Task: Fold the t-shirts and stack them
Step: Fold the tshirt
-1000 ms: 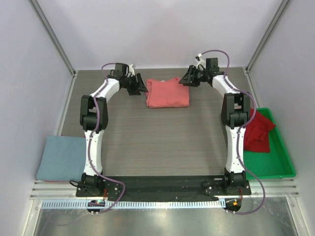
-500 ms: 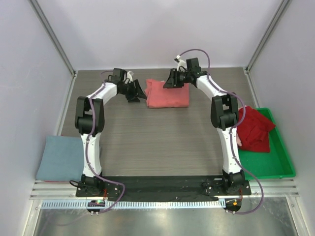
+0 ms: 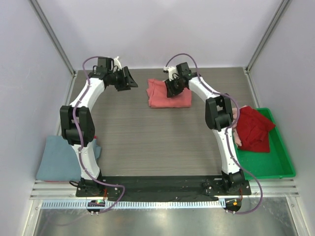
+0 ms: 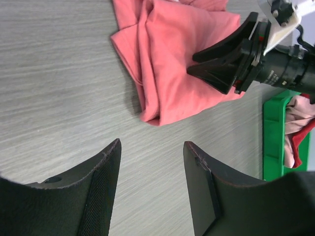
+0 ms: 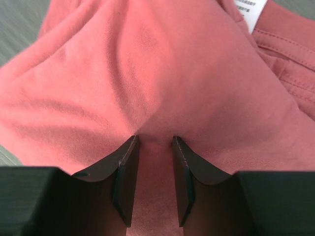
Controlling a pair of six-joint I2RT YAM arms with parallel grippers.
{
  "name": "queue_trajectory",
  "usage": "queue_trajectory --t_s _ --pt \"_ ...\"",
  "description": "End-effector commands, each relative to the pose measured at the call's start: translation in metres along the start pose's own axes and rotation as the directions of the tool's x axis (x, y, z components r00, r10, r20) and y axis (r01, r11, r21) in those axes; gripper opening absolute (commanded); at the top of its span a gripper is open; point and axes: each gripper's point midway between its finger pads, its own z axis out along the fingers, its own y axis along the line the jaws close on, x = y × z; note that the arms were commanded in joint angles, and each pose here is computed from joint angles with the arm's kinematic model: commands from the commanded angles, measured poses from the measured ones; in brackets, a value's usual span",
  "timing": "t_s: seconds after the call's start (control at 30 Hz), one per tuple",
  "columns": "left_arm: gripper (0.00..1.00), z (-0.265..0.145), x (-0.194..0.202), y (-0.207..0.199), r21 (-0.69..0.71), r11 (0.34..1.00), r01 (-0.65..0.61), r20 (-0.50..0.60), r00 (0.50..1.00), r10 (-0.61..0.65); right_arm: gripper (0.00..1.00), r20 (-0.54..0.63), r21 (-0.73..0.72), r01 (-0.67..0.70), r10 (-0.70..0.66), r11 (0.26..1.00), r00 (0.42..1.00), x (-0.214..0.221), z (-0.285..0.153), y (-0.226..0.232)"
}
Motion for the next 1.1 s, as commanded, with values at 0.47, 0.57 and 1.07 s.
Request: queue_trajectory --t_s 0.47,0.57,1.07 --pt "0.51 0.009 0.023 0.002 0.039 0.999 -0.016 -0.058 0.998 0.018 0.38 -0.314 -0.037 0.131 -0.136 0.991 0.94 0.092 -0.077 0.095" --pt "0.52 0.018 0.03 -0.004 0.053 0.998 -0.036 -0.081 0.996 0.04 0.45 -0.17 0.029 0.165 -0.158 0.986 0.973 0.04 -0.103 0.09" --pt "0.5 0.069 0.076 -0.023 0.045 0.958 -0.283 -0.2 0.937 0.286 0.56 0.065 -0.146 -0.244 0.256 0.959 0.965 0.033 -0.172 -0.022"
